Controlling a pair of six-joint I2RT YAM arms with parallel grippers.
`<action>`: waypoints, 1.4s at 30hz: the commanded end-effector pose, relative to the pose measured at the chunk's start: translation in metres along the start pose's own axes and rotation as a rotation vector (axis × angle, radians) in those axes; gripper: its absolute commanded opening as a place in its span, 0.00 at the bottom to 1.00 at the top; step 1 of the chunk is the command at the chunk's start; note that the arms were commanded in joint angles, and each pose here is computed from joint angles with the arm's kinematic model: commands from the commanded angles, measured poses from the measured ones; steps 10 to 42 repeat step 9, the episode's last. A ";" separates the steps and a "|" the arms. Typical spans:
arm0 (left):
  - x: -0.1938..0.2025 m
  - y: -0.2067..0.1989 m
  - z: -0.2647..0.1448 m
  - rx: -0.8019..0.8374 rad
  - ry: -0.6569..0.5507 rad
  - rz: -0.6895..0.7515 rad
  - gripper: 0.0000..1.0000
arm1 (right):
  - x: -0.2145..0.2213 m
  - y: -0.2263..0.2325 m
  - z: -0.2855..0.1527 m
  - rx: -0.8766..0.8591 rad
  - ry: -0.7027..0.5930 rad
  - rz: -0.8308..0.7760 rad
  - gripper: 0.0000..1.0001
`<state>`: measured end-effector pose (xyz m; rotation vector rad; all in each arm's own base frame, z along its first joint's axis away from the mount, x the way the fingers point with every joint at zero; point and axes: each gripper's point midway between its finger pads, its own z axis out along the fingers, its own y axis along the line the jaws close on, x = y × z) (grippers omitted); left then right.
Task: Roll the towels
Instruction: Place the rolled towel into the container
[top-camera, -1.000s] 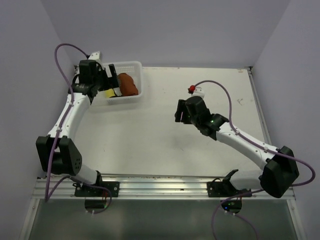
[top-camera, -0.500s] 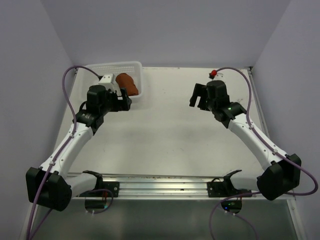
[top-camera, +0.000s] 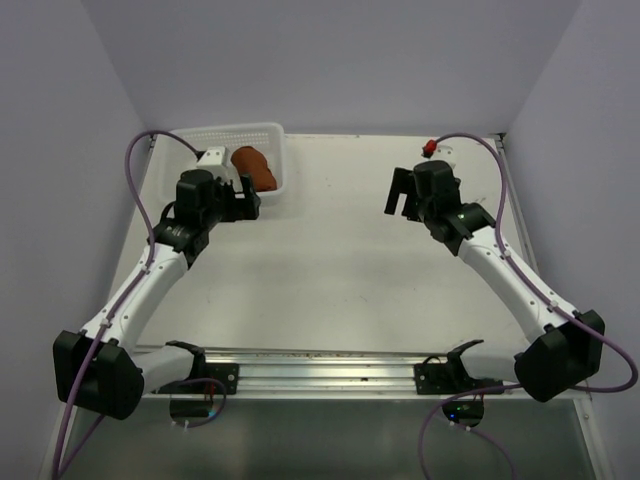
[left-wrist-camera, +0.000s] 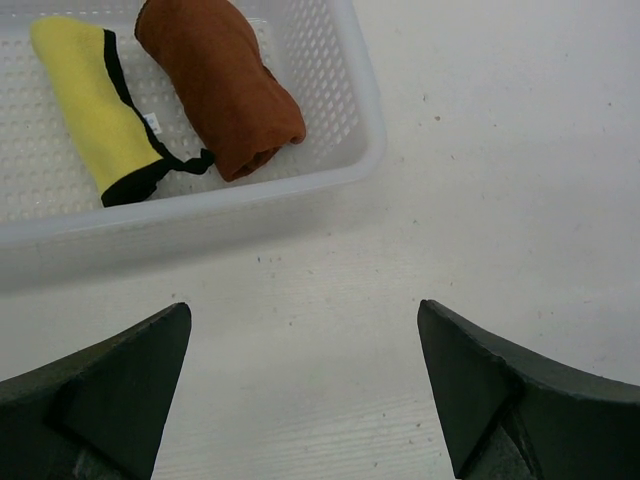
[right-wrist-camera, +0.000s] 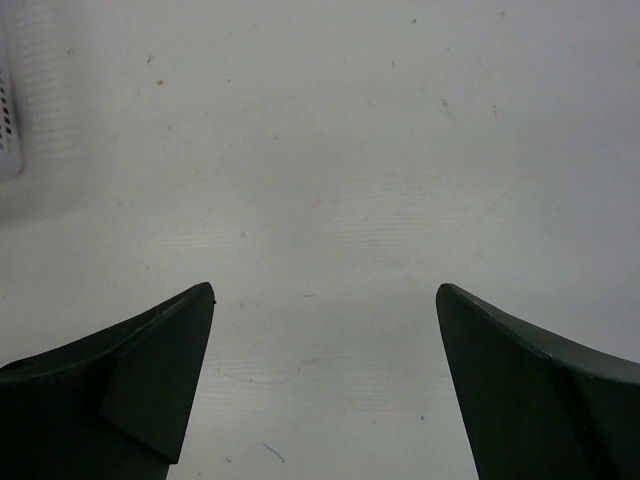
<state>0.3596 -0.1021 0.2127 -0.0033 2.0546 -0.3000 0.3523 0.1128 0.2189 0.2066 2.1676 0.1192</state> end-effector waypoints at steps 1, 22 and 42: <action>-0.031 -0.002 -0.007 -0.007 -0.107 0.010 0.99 | -0.004 -0.011 -0.010 0.035 -0.033 -0.012 0.97; -0.030 0.001 -0.006 -0.020 -0.099 0.013 1.00 | 0.006 -0.011 -0.006 0.025 -0.015 -0.014 0.98; -0.030 0.001 -0.006 -0.020 -0.099 0.013 1.00 | 0.006 -0.011 -0.006 0.025 -0.015 -0.014 0.98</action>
